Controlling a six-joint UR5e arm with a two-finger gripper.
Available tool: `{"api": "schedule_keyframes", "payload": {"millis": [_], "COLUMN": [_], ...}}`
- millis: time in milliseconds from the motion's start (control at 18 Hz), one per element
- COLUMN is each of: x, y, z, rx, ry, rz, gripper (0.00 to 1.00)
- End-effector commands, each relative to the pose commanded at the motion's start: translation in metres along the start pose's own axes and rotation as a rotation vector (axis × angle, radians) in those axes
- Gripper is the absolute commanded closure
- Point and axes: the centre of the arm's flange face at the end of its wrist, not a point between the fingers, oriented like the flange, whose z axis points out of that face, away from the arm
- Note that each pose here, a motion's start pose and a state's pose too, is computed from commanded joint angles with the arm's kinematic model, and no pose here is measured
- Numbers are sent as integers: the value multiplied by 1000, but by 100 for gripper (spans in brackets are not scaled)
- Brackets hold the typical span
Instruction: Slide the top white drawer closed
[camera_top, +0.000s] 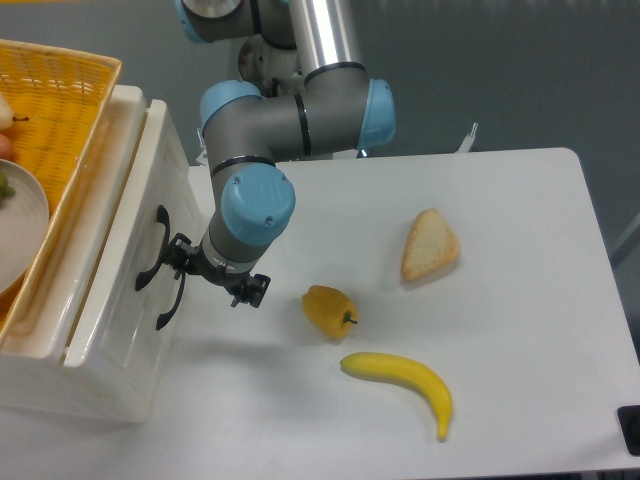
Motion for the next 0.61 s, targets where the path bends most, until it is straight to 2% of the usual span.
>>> {"api": "schedule_keyframes", "payload": {"millis": [611], "x": [2], "y": [0], "z": [0], "rx": [2], "ry": [6], "rz": [2], "gripper": [0]}}
